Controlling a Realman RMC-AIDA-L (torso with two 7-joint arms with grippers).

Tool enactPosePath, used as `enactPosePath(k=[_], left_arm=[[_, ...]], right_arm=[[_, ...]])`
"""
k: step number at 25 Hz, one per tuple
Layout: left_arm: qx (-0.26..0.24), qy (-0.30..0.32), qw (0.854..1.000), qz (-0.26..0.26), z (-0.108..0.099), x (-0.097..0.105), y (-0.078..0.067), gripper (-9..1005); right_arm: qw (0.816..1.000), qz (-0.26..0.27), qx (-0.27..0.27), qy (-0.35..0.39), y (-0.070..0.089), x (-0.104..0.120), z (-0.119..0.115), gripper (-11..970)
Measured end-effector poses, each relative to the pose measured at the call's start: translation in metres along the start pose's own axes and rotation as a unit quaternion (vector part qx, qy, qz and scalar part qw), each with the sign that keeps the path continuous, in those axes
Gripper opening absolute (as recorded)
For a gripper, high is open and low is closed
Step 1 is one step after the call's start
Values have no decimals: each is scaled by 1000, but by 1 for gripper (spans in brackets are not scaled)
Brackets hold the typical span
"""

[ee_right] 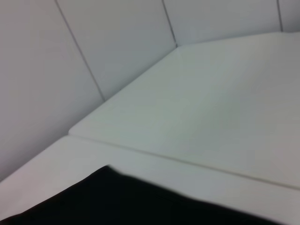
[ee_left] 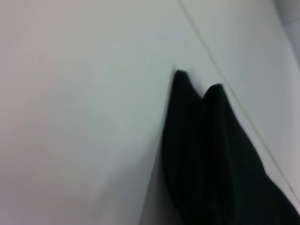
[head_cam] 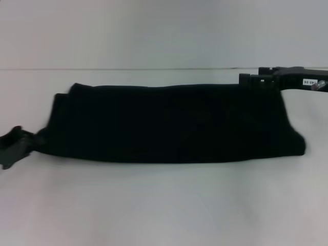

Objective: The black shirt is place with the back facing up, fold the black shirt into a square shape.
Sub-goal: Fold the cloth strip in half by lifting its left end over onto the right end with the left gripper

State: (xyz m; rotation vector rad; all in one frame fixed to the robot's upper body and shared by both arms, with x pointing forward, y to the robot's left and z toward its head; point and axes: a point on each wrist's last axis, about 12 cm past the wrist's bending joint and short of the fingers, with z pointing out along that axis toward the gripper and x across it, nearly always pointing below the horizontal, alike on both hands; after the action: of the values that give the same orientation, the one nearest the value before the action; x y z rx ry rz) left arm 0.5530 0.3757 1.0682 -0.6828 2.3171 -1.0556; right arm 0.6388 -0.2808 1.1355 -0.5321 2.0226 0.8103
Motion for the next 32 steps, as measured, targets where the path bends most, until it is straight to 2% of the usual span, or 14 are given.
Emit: enactPosePath(k=[11, 16, 19, 22, 25, 29, 30, 32], left_arm=[[-23, -71, 997, 7, -74, -2, 45, 28], [-40, -94, 995, 15, -104, -8, 51, 28], [-31, -90, 995, 19, -104, -10, 47, 28], [7, -68, 997, 27, -92, -13, 31, 28], [87, -35, 995, 33, -71, -16, 4, 28], [212, 31, 976, 47, -25, -15, -52, 29], [228, 47, 971, 52, -14, -13, -64, 29], [256, 87, 960, 74, 24, -3, -102, 30]], right_arm=[[998, 30, 28, -44, -7, -4, -3, 894], [998, 32, 32, -51, -7, -3, 0, 894], [997, 35, 33, -54, -7, -2, -1, 895], [997, 43, 41, -58, -11, 4, -7, 895], [994, 58, 64, -71, -21, 10, -19, 895], [989, 72, 94, -84, -34, 20, -40, 895], [989, 74, 99, -86, -37, 23, -46, 895], [987, 78, 112, -91, -43, 28, -57, 895]])
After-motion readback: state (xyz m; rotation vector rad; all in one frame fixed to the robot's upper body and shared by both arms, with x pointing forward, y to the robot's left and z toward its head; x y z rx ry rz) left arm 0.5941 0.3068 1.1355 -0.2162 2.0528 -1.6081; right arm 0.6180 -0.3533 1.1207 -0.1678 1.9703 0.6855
